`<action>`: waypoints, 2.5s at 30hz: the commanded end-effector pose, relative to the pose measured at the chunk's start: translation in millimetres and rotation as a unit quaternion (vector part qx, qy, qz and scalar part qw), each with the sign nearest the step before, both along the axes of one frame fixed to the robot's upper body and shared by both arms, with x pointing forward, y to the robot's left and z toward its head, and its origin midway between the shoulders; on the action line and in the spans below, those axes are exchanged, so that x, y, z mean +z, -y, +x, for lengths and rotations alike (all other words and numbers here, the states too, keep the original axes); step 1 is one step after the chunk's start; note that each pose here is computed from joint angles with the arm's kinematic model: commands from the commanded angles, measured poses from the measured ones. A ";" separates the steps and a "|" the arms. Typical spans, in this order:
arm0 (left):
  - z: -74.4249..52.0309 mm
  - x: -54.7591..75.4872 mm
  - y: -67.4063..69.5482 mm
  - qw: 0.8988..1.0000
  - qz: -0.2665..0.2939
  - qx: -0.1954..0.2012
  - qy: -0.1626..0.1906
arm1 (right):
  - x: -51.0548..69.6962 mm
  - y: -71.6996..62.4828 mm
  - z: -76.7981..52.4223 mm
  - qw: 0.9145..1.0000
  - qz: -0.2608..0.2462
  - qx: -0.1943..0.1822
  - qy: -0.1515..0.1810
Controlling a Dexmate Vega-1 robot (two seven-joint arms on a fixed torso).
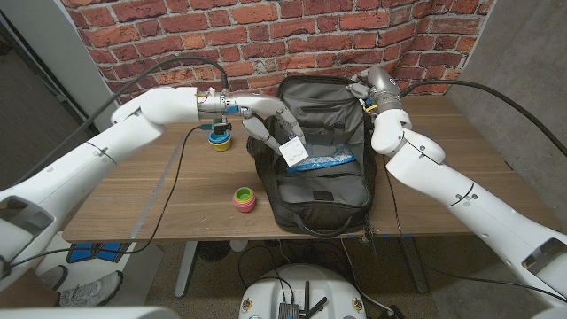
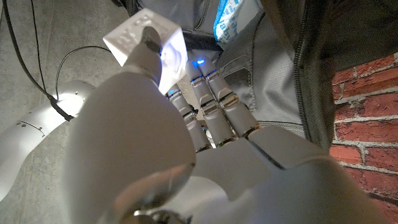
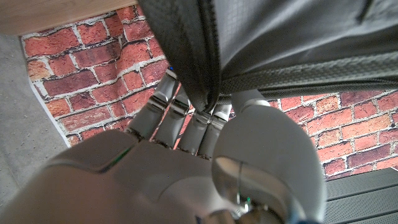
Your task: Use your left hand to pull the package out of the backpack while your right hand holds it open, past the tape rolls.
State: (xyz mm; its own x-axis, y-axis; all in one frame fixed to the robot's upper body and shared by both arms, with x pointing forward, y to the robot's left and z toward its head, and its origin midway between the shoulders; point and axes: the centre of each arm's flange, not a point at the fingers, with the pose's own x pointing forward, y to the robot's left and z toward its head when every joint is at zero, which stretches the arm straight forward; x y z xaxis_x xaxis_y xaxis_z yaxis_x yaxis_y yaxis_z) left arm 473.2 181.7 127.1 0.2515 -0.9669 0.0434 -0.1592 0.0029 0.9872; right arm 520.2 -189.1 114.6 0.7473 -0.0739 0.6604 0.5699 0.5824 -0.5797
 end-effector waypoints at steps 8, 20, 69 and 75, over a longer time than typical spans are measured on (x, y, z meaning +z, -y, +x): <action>-6.1 14.6 -48.0 0.996 -0.059 0.053 -0.032 | 2.5 -3.0 5.0 1.000 -0.006 -0.002 -0.002; -15.5 16.9 -75.0 0.991 -0.087 0.089 -0.040 | 3.7 -3.3 0.7 1.000 -0.013 -0.008 -0.001; -4.9 2.9 -138.3 0.961 -0.135 0.235 -0.054 | 1.7 -8.2 -75.1 0.996 -0.079 -0.042 0.004; -1.3 0.8 -137.8 0.958 -0.119 0.256 -0.049 | -6.4 -8.3 -90.9 0.995 -0.082 -0.050 0.001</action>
State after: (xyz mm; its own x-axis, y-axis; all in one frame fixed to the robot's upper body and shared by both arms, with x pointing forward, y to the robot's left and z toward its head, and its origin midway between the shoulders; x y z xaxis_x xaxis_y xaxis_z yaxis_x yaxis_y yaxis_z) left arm 469.5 316.0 130.9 0.6556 -0.7198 0.2285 -0.1020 0.2154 0.9712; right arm 453.1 -177.7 119.2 0.7356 -0.0157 0.6772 0.6113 0.4460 -0.6538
